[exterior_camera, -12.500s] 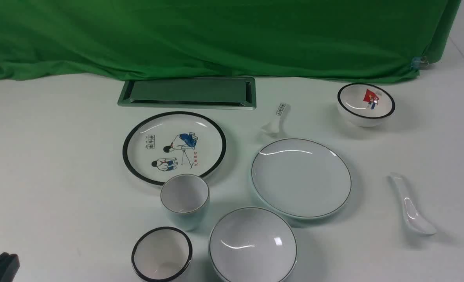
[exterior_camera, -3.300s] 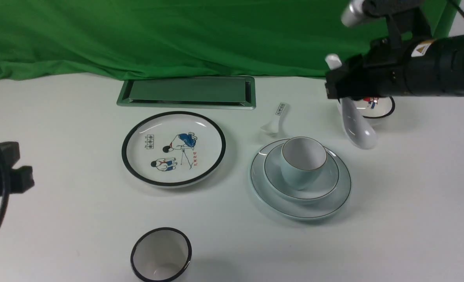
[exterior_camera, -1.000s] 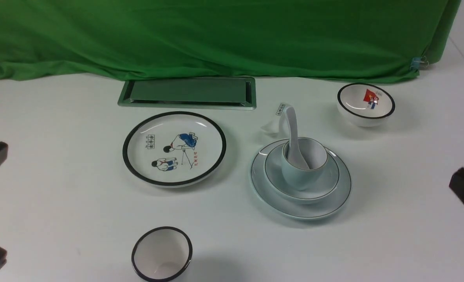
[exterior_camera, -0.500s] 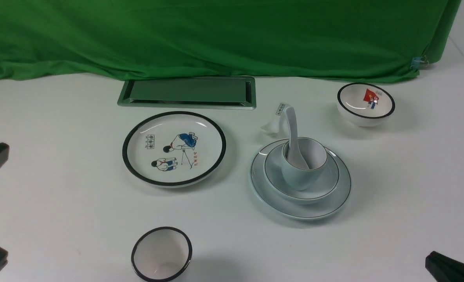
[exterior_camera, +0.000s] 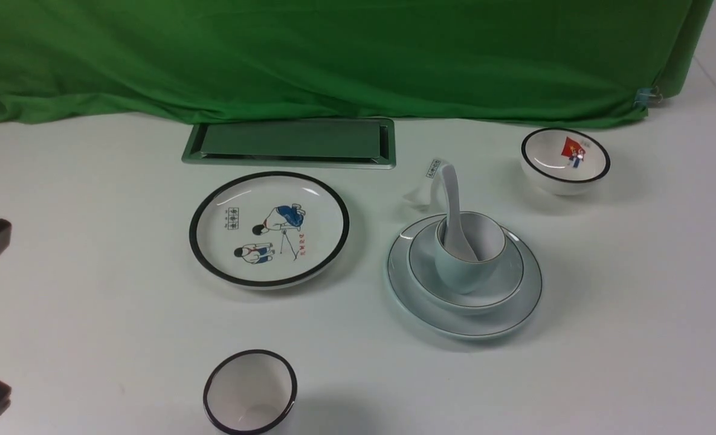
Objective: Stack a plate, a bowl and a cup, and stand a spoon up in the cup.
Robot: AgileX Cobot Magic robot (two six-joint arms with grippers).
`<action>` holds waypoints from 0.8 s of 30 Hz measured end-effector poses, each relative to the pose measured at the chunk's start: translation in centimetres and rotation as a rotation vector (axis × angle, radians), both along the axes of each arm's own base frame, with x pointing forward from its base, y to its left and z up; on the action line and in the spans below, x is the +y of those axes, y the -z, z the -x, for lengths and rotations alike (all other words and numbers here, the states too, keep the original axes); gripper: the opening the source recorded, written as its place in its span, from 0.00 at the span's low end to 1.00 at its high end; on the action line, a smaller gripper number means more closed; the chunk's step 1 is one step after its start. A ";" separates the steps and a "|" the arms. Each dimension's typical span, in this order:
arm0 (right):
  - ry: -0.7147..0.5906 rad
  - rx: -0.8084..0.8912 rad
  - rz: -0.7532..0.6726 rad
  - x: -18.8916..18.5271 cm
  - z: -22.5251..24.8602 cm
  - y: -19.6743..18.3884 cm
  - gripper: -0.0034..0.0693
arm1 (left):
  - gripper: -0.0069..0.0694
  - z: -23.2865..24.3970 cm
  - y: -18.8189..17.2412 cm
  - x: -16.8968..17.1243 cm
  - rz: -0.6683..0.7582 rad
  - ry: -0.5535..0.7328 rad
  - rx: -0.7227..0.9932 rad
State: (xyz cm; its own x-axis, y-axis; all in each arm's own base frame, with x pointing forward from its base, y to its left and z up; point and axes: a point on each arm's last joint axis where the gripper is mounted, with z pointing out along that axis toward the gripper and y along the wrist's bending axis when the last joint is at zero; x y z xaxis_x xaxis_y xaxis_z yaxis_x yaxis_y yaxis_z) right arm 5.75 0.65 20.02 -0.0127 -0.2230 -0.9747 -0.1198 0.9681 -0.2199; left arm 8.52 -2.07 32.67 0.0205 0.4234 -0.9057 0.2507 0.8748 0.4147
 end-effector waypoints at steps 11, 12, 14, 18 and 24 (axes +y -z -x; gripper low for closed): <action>0.071 0.191 0.014 -0.4 0.2 1.8 0.06 | 0.04 0.0 0.0 0.0 -0.001 0.000 0.001; 0.071 0.193 0.014 -0.4 0.3 1.8 0.07 | 0.04 0.0 0.0 0.0 -0.001 0.000 0.001; 0.071 0.195 0.013 -0.4 0.3 1.8 0.07 | 0.04 0.0 0.0 0.0 -0.001 0.000 0.001; 0.071 0.195 0.013 -0.4 0.3 1.8 0.08 | 0.05 0.0 0.0 0.0 -0.001 0.000 0.001; 0.071 0.195 0.013 -0.4 0.3 1.8 0.10 | 0.05 0.0 0.0 0.0 -0.001 0.000 0.001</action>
